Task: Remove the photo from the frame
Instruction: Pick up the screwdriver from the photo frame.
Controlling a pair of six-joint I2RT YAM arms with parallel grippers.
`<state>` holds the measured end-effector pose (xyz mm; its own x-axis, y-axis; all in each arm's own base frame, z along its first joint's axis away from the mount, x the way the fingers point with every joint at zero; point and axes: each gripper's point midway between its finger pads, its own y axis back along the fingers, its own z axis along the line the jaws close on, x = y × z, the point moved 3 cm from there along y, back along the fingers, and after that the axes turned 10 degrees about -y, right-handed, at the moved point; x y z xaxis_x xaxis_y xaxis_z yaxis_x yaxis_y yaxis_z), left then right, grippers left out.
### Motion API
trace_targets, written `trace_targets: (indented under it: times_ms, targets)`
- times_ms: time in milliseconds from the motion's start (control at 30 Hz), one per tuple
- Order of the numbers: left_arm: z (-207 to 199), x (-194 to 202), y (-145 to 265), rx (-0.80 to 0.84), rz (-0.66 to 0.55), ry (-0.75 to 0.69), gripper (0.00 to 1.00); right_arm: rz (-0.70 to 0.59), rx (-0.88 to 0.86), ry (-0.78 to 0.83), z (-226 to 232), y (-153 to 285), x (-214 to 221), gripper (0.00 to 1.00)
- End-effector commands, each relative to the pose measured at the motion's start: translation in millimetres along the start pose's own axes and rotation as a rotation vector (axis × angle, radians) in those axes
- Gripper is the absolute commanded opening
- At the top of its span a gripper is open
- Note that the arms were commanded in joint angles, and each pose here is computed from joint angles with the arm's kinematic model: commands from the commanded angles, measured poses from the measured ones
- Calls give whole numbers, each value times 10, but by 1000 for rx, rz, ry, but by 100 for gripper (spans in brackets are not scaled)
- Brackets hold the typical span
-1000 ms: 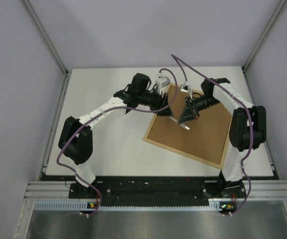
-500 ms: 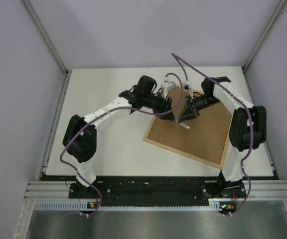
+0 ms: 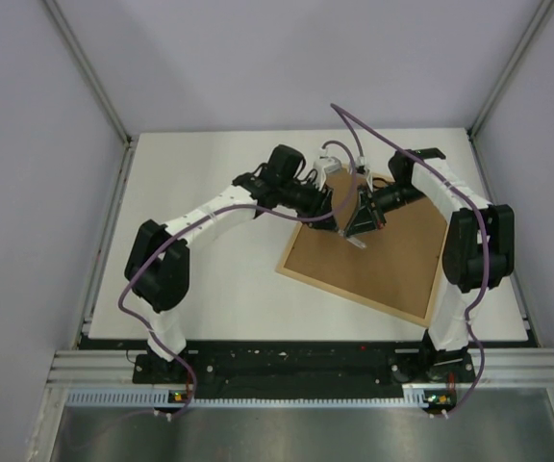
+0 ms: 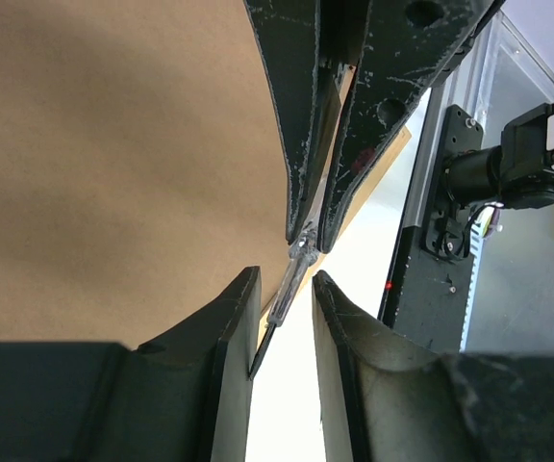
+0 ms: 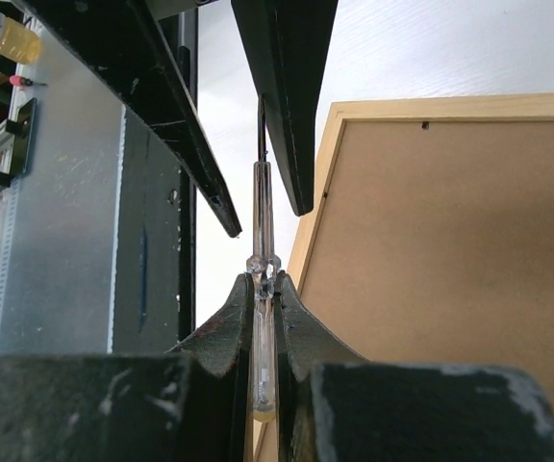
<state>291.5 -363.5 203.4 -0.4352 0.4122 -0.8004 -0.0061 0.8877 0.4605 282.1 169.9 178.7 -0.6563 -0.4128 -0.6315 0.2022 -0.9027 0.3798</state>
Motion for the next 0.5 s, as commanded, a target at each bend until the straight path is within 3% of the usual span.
trace_targets:
  times_ms: [0, 133, 267, 333, 467]
  targets:
    - [-66, -219, 2, 34, -55, -45, 32, -9, -43, 23, 215, 9, -95, 0]
    - [-69, -227, -5, 47, -50, -37, 23, -10, -42, 27, 224, 17, -114, 0]
    - [-72, -200, -10, 47, -40, -32, 1, -12, -35, 40, 224, 34, -144, 0]
    - [-78, -203, -4, 47, -39, -31, 0, -10, -32, 45, 217, 39, -155, 2]
    - [-25, -229, 13, -4, -44, 12, 0, 12, 1, 69, 198, 77, -159, 37]
